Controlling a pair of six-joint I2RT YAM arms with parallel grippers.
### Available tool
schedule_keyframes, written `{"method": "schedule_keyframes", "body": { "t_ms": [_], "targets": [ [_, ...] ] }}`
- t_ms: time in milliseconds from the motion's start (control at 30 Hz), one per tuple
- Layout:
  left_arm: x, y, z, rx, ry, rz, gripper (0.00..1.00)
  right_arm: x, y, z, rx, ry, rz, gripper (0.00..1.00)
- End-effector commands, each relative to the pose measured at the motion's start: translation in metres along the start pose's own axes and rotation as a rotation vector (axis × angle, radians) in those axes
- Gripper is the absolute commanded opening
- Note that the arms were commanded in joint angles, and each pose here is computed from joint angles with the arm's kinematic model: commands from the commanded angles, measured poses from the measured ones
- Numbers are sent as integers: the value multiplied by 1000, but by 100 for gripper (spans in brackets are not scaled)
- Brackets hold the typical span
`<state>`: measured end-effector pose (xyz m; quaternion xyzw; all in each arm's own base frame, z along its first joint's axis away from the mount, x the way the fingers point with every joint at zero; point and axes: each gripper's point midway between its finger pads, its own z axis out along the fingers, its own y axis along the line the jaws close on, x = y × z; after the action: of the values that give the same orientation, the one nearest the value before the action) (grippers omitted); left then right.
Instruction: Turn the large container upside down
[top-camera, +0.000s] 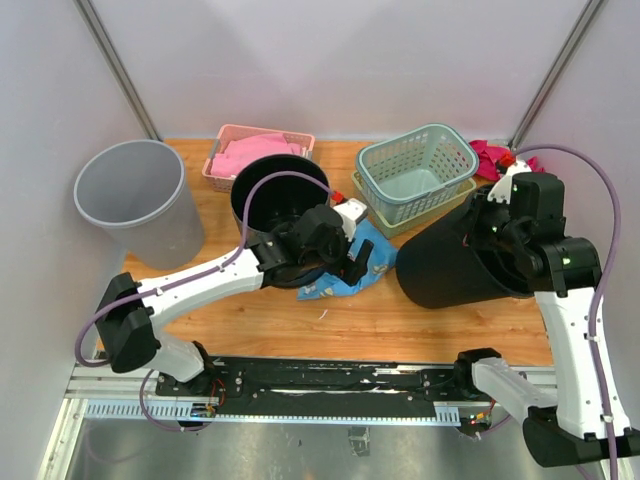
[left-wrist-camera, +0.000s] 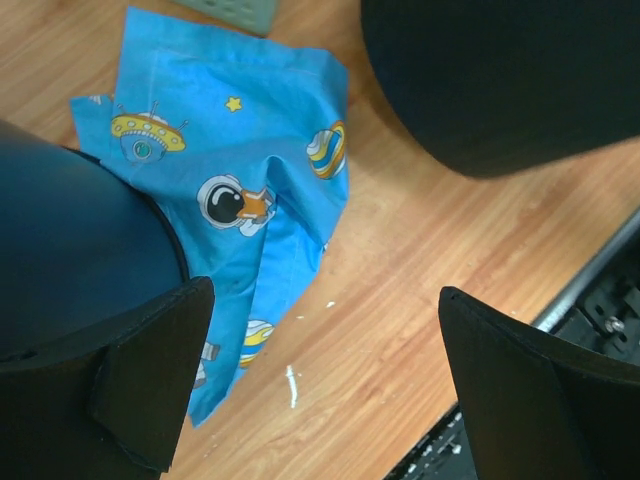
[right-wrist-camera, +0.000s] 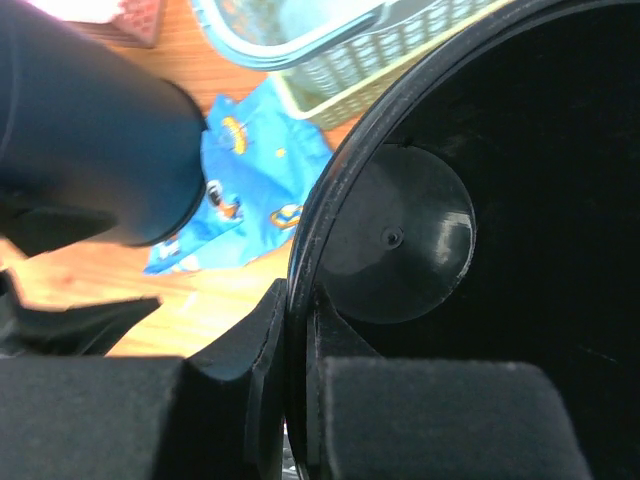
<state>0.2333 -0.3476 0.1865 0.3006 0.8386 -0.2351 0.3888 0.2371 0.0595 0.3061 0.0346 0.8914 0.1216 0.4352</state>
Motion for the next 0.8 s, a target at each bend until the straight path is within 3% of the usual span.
{"method": "schedule_keyframes", "body": {
  "t_ms": [0, 133, 333, 567, 700, 767],
  "targets": [
    [-9, 50, -12, -137, -82, -114, 99, 1, 42, -14, -232, 28, 152, 0],
    [-6, 70, -35, -170, -117, -158, 99, 0, 63, -4, -434, 45, 304, 0],
    [-28, 49, -68, -65, -183, -190, 99, 0, 91, 3, -740, 105, 567, 0],
    [-49, 16, -80, 100, -201, -222, 99, 41, 66, 26, -625, 167, 620, 2],
    [-45, 9, -73, 128, -148, -273, 99, 82, 30, 44, -404, 209, 555, 35],
    [-41, 8, -72, 126, -128, -314, 99, 95, 16, 46, -321, 215, 491, 44]
  ]
}}
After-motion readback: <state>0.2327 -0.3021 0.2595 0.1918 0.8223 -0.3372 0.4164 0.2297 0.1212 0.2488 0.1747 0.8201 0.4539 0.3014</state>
